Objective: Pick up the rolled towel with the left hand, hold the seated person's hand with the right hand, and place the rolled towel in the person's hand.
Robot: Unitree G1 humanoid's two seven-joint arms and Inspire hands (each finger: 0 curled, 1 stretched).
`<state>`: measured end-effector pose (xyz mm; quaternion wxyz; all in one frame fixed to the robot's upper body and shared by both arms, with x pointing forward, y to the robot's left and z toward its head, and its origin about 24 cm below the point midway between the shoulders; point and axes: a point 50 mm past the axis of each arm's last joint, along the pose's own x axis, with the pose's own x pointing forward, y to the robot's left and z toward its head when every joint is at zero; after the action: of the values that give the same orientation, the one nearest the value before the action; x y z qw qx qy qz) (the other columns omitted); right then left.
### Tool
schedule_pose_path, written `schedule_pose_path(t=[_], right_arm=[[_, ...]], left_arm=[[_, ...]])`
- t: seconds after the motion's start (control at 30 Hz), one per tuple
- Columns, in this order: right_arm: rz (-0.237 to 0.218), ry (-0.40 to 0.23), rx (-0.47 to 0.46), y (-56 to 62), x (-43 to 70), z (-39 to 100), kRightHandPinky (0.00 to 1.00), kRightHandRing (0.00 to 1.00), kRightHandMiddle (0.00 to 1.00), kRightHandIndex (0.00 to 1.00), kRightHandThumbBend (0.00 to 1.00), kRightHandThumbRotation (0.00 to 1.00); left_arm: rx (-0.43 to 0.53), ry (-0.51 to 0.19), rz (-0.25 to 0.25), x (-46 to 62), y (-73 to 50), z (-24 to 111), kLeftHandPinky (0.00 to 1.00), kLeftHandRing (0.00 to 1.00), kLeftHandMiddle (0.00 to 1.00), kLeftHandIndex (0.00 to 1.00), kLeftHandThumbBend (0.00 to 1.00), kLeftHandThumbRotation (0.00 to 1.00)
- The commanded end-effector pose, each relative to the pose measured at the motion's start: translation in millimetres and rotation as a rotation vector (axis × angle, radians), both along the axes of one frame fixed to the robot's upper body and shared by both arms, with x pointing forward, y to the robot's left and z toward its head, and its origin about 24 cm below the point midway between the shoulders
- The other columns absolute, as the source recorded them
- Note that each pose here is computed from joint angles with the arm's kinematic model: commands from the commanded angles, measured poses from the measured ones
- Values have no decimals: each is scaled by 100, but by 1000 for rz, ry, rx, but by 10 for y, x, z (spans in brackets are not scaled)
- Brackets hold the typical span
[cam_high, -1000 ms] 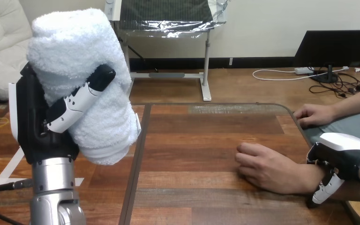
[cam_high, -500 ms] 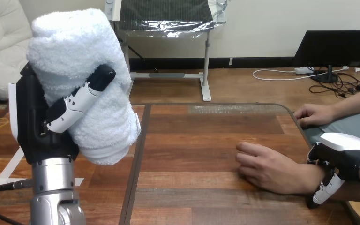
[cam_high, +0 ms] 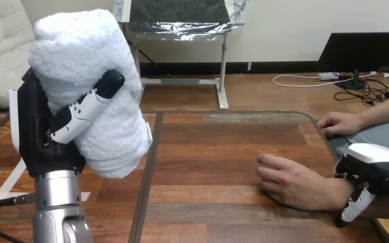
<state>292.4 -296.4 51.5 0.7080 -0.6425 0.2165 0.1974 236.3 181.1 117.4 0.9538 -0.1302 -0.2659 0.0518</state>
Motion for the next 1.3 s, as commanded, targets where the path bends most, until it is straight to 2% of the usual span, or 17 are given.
schedule_pose_path(t=[0.0,0.4,0.6,1.27], right_arm=[[-22,25,36,-34,-70,-81,22,32,41,39,89,0],[-21,-33,38,-68,-8,105,21,30,38,40,87,0],[-3,-57,47,-71,17,211,20,27,36,40,87,0],[14,-134,83,-61,93,523,19,26,35,40,88,0]], left_arm=[[-3,-80,-17,16,-54,164,18,24,31,37,47,0],[1,-71,-15,30,-74,151,18,25,32,37,47,0],[2,-68,-17,42,-83,138,18,25,32,37,47,0],[9,-58,-46,102,-159,71,18,23,31,37,47,0]])
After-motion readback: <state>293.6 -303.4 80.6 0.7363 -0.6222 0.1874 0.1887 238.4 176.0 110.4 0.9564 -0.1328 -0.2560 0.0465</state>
